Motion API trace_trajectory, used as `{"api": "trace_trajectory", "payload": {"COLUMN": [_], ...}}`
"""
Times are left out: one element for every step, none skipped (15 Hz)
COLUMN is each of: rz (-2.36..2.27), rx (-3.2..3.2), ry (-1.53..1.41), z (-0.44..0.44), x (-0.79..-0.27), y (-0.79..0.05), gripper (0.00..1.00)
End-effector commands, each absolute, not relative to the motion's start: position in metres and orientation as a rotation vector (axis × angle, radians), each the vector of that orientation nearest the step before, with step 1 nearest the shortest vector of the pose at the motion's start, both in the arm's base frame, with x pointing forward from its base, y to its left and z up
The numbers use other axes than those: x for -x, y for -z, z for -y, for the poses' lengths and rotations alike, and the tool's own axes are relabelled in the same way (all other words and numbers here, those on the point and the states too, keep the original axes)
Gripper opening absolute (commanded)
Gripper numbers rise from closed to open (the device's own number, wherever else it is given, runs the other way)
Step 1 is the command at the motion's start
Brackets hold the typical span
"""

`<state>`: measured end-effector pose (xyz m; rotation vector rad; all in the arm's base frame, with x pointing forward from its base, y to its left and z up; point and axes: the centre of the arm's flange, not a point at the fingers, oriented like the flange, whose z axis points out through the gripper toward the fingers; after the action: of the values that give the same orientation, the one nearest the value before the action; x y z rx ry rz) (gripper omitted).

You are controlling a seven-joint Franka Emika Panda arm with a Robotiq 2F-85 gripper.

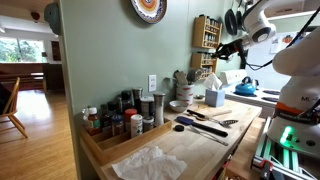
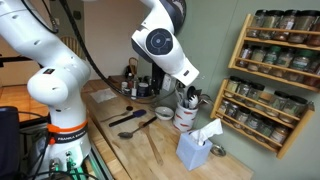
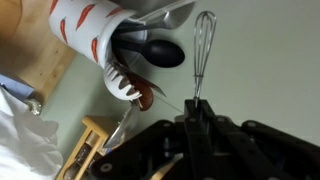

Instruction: Hang the whisk on the hook on the spice rack

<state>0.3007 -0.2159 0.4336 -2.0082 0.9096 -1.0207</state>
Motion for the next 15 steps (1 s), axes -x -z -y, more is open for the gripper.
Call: {"api": "trace_trajectory", "payload": {"rz": [-0.903,-0.888,-0.875,-0.871,-0.871,-0.872,-0.874,-0.874,-0.863,-0.856,-0.847,-0.835,-0.824,-0.826,-0.830], "rx": [2.023,2.042,2.051,2.056,2.057,2.056,2.056,2.055,2.044,2.032,2.027,2.026,2.021,2.010,1.994], "ry": [1.034,1.034,1.031,1.030,1.029,1.030,1.030,1.030,1.042,1.043,1.049,1.059,1.065,1.080,1.092], "z": [0.209,0.201,0.196,0.194,0.193,0.194,0.194,0.194,0.188,0.186,0.182,0.178,0.174,0.172,0.171], "x": [-0.306,-0.311,-0.315,-0.316,-0.316,-0.316,-0.316,-0.315,-0.325,-0.330,-0.337,-0.342,-0.348,-0.355,-0.361], "y": [-0.436,-0.437,-0.437,-0.437,-0.437,-0.437,-0.437,-0.437,-0.440,-0.442,-0.443,-0.445,-0.447,-0.449,-0.452], "gripper": [0.07,0.07,0.07,0.07,0.07,0.07,0.07,0.02,0.02,0.02,0.02,0.02,0.02,0.02,0.02]}}
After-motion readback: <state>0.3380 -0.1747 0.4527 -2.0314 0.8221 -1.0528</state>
